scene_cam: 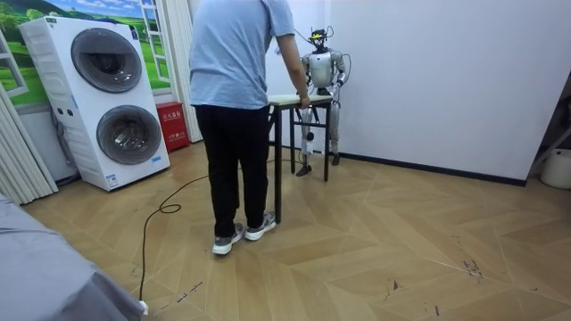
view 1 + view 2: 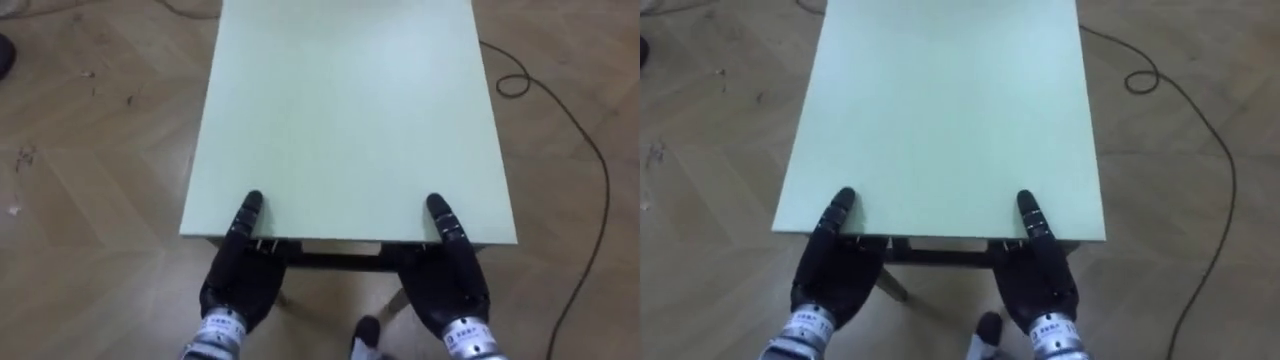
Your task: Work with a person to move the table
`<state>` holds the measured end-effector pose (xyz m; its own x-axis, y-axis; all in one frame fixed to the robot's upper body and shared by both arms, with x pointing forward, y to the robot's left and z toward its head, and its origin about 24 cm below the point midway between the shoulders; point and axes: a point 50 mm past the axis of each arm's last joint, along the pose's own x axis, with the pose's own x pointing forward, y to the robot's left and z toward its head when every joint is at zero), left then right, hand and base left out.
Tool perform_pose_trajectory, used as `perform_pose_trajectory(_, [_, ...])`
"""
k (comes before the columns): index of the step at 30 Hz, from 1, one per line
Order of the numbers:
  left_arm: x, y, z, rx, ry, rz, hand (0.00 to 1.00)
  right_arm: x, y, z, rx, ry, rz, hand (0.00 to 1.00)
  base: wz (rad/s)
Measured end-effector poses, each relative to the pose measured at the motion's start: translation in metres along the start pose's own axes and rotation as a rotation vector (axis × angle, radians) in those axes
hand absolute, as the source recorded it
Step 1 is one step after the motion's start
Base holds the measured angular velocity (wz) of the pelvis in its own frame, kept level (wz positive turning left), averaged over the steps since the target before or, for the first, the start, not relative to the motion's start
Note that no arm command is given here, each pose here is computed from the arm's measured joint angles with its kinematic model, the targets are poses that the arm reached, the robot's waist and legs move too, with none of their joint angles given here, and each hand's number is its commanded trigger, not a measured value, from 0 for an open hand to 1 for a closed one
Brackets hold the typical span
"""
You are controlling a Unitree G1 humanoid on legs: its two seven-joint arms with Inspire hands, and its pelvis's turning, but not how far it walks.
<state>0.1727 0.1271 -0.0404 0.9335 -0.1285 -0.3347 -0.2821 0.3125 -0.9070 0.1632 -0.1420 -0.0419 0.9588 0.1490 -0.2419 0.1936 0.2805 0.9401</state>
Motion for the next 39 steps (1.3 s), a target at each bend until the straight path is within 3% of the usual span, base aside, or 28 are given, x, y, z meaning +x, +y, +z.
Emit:
perform_pose_trajectory(7, [-0.006, 0.007, -0.007, 0.022, 0.027, 0.028, 1.00, -0.011, -0.012, 0.001, 0.029, -0.002, -0.037, 1.00, 0.39])
perform_pose_trajectory(18, [-0.011, 0.007, 0.002, 0.042, -0.005, 0.023, 1.00, -0.008, -0.007, -0.007, 0.032, 0.013, -0.027, 1.00, -0.20])
perform_pose_trajectory(26, [-0.024, 0.013, 0.001, 0.035, -0.018, 0.036, 1.00, -0.008, -0.006, -0.008, -0.004, 0.032, -0.013, 1.00, 0.03])
perform_pose_trajectory(39, [-0.027, 0.013, 0.006, 0.040, -0.030, 0.019, 1.00, -0.003, -0.001, -0.009, -0.021, 0.043, 0.017, 1.00, 0.08])
